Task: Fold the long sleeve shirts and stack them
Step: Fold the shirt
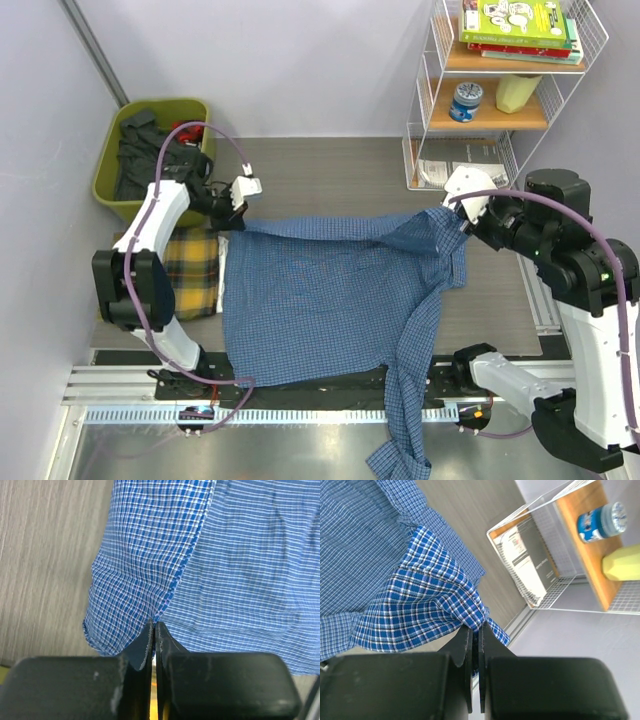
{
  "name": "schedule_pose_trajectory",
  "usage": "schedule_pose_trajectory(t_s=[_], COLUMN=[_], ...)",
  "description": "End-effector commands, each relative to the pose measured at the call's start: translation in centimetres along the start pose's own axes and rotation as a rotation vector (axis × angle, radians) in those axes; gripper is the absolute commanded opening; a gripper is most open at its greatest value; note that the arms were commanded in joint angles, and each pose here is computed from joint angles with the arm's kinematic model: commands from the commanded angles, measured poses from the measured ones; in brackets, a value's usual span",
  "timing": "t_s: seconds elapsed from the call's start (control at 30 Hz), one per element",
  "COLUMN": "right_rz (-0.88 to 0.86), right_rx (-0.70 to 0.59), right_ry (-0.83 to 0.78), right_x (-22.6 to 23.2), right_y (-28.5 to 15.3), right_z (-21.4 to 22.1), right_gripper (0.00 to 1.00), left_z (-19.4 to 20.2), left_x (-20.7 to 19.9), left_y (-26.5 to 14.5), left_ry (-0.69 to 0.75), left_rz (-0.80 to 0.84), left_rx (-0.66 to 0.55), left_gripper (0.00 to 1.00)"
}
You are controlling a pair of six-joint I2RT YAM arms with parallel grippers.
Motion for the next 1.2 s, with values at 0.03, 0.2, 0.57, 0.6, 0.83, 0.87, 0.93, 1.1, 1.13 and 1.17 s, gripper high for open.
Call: schedule_pose_trajectory(t_s=[0.03, 0.2, 0.57, 0.6, 0.83, 0.87, 0.93, 1.1, 1.13, 1.17], right_rz=[-0.010, -0.020, -0.104, -0.131, -0.294, -0.293, -0.338, -0.447, -0.483, -0.493], right_rx=[0.010, 0.012, 0.025, 0.030, -0.005, -0.035, -0.044, -0.032, -0.032, -0.040], right_ry=[-0.027, -0.053, -0.093, -0.102, -0.126, -0.129, -0.133, -0.144, -0.158, -0.150], right_x=[0.5, 0.8, 1.0, 1.1, 1.9, 1.7, 2.4, 4.5, 5.6, 6.2], right_y=[-0.2, -0.5, 1.9, 2.5, 7.5, 8.6, 10.7, 18.1, 19.1, 20.0], right_z=[0.8, 1.1, 1.2, 1.2, 1.0, 0.4, -0.4, -1.7, -2.2, -2.7], right_gripper=[0.01, 0.01, 0.01, 0.01, 0.03, 0.04, 0.04, 0.03, 0.03, 0.02], left_z=[-0.5, 0.7, 3.8, 4.0, 2.3, 2.3, 2.2, 2.2, 2.2, 2.1], left_x=[-3.4, -5.6, -9.1, -9.1, -5.6, -5.3, -4.4, -3.5, -3.5, -3.4], left_y=[-1.5, -0.1, 3.9, 3.8, 2.1, 2.1, 2.4, 2.6, 2.6, 2.6], left_ry=[0.026, -0.008, -0.109, -0.131, -0.283, -0.296, -0.354, -0.421, -0.430, -0.434], left_rz=[0.030, 0.109, 0.202, 0.211, 0.059, 0.037, -0.019, -0.069, -0.075, -0.088], left_rx=[-0.021, 0.010, 0.149, 0.164, 0.075, 0.075, 0.071, 0.069, 0.065, 0.059], left_gripper=[0.00, 0.00, 0.22, 0.27, 0.39, 0.40, 0.41, 0.41, 0.41, 0.41])
Point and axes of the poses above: each gripper's point midway between its finger pads, its own y axis out along the fingers, its own x axis along the line the jaws close on, z = x × y, the point moved 8 cm from there along -y, back along the fingers, and after that the axes turned 9 degrees about y, right-handed, at the moved point
